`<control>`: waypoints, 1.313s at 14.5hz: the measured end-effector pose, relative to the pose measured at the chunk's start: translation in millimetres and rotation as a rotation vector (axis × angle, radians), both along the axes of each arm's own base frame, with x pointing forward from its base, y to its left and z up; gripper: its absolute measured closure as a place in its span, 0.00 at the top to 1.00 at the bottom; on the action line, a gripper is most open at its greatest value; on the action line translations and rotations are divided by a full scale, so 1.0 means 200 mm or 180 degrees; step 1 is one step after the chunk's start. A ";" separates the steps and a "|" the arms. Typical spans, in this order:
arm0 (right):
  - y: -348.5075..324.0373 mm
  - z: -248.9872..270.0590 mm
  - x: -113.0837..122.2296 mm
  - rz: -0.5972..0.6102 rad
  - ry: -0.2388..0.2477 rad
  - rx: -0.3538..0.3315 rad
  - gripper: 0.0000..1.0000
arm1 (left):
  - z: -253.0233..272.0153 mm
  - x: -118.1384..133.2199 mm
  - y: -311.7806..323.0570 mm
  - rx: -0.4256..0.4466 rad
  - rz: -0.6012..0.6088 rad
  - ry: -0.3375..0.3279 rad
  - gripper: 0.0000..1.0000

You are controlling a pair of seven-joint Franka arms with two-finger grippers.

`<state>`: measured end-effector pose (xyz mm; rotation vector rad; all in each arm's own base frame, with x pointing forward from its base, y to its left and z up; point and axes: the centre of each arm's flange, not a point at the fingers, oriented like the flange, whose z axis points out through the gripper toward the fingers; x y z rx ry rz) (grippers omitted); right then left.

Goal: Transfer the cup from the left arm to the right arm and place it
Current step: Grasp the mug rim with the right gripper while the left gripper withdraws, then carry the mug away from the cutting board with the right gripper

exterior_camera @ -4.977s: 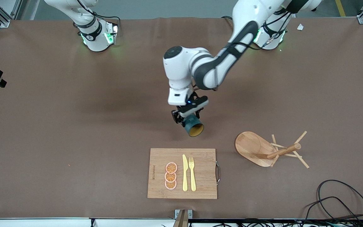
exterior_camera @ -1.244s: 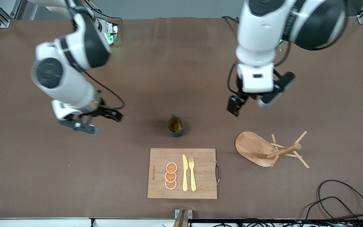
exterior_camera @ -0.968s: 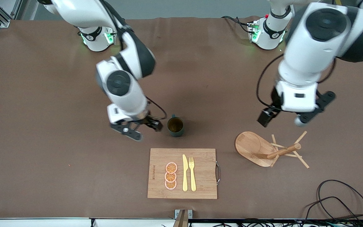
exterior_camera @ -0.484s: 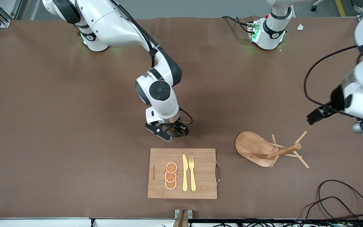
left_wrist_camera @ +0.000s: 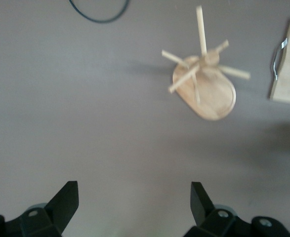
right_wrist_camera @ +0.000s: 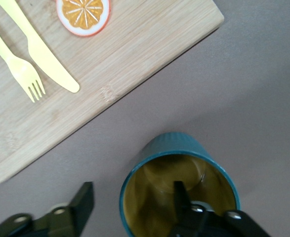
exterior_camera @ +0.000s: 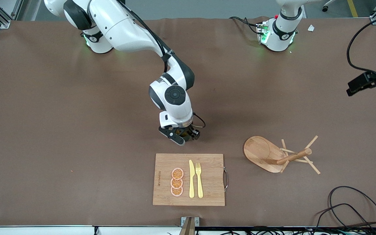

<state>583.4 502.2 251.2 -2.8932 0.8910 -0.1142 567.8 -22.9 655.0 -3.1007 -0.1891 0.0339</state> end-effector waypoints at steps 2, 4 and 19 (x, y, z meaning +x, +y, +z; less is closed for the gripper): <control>-0.01 -0.01 0.01 0.0092 -0.0010 -0.0021 0.44 | -0.02 -0.07 -0.04 -0.0093 -0.0041 0.0088 1.00; -0.02 0.00 0.02 0.0115 -0.0027 -0.0029 0.22 | -0.05 -0.13 -0.08 -0.0091 -0.0106 0.0141 1.00; -1.17 0.61 0.48 0.1539 0.0437 -0.0390 0.05 | -0.06 -0.17 -0.17 -0.0085 -0.0412 0.0042 1.00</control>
